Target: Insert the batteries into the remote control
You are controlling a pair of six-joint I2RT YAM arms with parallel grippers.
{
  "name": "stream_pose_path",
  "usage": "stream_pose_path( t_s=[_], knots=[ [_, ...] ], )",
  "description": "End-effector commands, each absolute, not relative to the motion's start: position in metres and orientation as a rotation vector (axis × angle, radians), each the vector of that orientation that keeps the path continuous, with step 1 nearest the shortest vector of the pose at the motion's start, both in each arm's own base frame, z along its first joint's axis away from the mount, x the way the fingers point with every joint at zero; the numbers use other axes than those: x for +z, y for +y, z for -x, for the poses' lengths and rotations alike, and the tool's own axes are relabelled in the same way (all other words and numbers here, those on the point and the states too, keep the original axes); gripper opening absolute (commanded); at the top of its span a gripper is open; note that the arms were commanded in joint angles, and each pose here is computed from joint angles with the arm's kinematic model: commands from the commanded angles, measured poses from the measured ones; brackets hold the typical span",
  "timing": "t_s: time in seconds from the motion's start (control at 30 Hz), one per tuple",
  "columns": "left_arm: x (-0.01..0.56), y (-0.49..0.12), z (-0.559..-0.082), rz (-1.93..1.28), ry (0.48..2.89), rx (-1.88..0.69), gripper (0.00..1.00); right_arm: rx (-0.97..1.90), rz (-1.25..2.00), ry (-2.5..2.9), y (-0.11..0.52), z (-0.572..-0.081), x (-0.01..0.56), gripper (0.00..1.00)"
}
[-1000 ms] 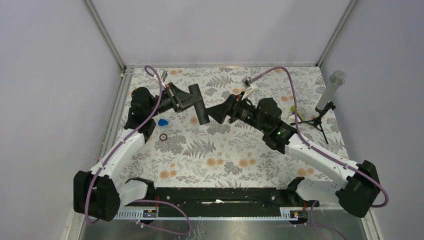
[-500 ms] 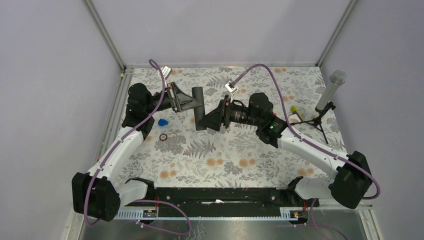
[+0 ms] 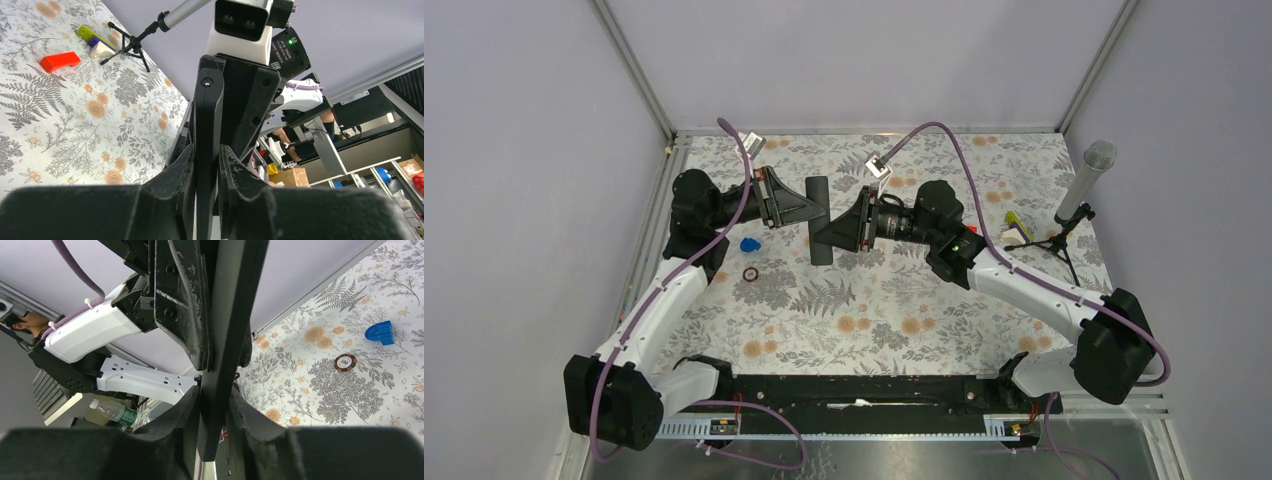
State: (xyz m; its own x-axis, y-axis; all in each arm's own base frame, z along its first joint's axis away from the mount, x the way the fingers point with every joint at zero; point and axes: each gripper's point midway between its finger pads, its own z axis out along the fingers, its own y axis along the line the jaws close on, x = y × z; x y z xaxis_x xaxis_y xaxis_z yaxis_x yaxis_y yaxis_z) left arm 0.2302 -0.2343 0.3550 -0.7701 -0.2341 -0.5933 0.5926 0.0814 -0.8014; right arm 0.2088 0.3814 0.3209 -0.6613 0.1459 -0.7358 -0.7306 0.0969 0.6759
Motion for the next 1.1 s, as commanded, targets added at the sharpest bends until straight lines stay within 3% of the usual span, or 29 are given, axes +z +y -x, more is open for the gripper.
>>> stream_pose_path(
  t_s=[0.0, 0.07, 0.13, 0.23, 0.27, 0.3, 0.5, 0.77, 1.07],
  knots=[
    [0.382, -0.231, -0.215, -0.480, 1.635, -1.715, 0.13, 1.668, 0.554, 1.623, 0.385, -0.216, 0.346, 0.23],
    [0.380, -0.230, -0.218, -0.460, 1.642, -1.689, 0.23, 1.630, 0.504, 1.665, 0.384, -0.224, 0.339, 0.10],
    [0.375, -0.227, -0.224, -0.421, 1.668, -1.632, 0.46, 1.576, 0.471, 1.707, 0.381, -0.230, 0.330, 0.01],
    [0.363, -0.215, -0.242, -0.326, 1.731, -1.466, 0.78, 1.454, 0.443, 1.779, 0.371, -0.239, 0.312, 0.00],
    [0.352, -0.209, -0.248, -0.287, 1.782, -1.391, 0.96, 1.396, 0.432, 1.812, 0.365, -0.241, 0.304, 0.00],
    [0.344, -0.199, -0.260, -0.213, 1.815, -1.296, 0.99, 1.329, 0.412, 1.850, 0.359, -0.246, 0.293, 0.00],
    [0.311, -0.141, -0.290, 0.072, 1.929, -0.865, 0.99, 0.711, 0.328, 2.158, 0.292, -0.283, 0.202, 0.00],
    [0.298, -0.125, -0.292, 0.113, 2.004, -0.733, 0.99, -0.159, 0.247, 2.373, 0.197, -0.342, 0.120, 0.00],
    [0.295, -0.129, -0.287, 0.059, 2.029, -0.745, 0.99, -0.489, 0.352, 2.460, 0.193, -0.377, 0.080, 0.00]
  ],
)
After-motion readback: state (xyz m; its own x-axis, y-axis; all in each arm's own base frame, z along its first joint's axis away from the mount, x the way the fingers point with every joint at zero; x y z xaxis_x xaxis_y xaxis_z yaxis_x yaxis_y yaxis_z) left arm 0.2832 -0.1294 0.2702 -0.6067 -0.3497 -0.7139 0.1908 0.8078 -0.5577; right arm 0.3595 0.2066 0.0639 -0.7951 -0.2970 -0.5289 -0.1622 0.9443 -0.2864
